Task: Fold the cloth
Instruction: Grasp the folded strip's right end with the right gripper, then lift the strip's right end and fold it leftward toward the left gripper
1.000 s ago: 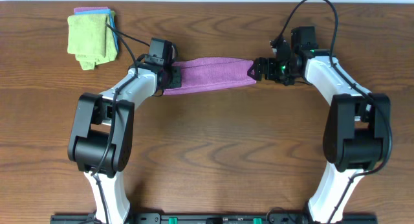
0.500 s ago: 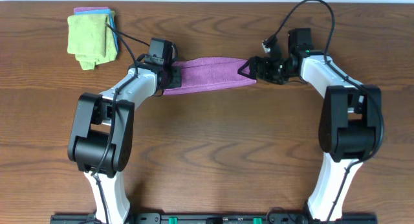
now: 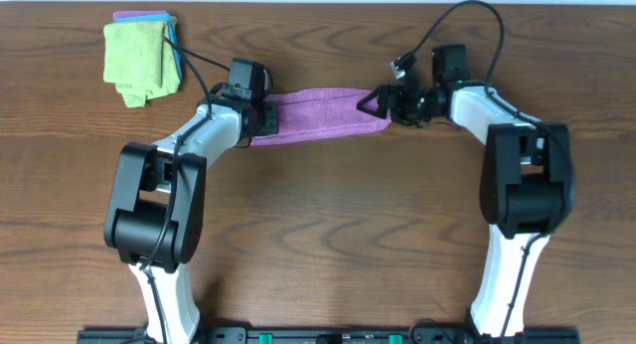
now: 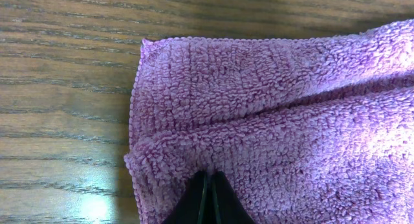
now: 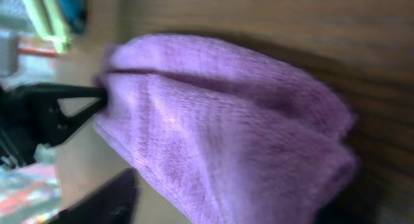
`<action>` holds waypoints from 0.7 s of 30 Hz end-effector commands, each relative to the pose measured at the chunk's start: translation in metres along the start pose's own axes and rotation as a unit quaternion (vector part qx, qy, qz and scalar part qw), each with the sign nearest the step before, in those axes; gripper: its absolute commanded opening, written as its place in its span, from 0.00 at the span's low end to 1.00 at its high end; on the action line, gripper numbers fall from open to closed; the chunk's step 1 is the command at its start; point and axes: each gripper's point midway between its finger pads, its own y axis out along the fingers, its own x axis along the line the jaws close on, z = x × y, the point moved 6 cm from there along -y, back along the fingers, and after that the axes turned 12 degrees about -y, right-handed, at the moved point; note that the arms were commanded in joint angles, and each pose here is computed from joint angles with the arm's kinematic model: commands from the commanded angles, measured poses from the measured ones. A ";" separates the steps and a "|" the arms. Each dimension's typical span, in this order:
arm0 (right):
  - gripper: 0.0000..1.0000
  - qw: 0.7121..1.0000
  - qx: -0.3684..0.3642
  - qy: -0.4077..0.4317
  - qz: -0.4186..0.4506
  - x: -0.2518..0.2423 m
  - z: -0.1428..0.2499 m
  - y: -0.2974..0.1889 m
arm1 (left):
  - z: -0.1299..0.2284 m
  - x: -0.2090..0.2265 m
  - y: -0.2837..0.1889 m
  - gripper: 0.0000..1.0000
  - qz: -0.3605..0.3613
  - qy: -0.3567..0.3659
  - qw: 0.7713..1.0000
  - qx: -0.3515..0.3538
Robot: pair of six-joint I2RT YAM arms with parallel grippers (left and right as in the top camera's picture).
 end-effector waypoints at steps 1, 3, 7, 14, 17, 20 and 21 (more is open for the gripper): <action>0.43 0.997 0.040 0.042 0.043 -0.024 0.030 0.023 | 0.005 0.001 0.009 0.06 0.002 -0.003 1.000 0.016; 0.29 0.997 0.037 0.052 0.047 -0.024 0.029 0.023 | 0.005 0.001 0.009 0.05 0.002 -0.003 1.000 0.016; 0.01 0.997 0.033 0.053 0.049 -0.024 0.026 0.022 | 0.005 0.001 0.009 0.06 0.002 -0.006 1.000 0.017; 0.02 0.995 0.028 0.048 0.082 -0.015 0.003 0.005 | 0.010 0.003 0.009 0.06 -0.005 -0.024 0.999 0.027; 0.01 0.993 0.037 0.023 0.110 -0.004 -0.011 -0.008 | 0.012 0.002 0.009 0.06 -0.003 -0.026 0.999 0.034; 0.02 0.986 0.052 -0.004 0.158 0.009 -0.024 -0.021 | 0.017 -0.005 0.009 0.06 0.016 -0.032 0.998 0.046; 0.01 0.983 0.056 -0.008 0.176 0.012 -0.026 -0.023 | 0.018 -0.008 0.009 0.06 0.020 -0.035 0.998 0.049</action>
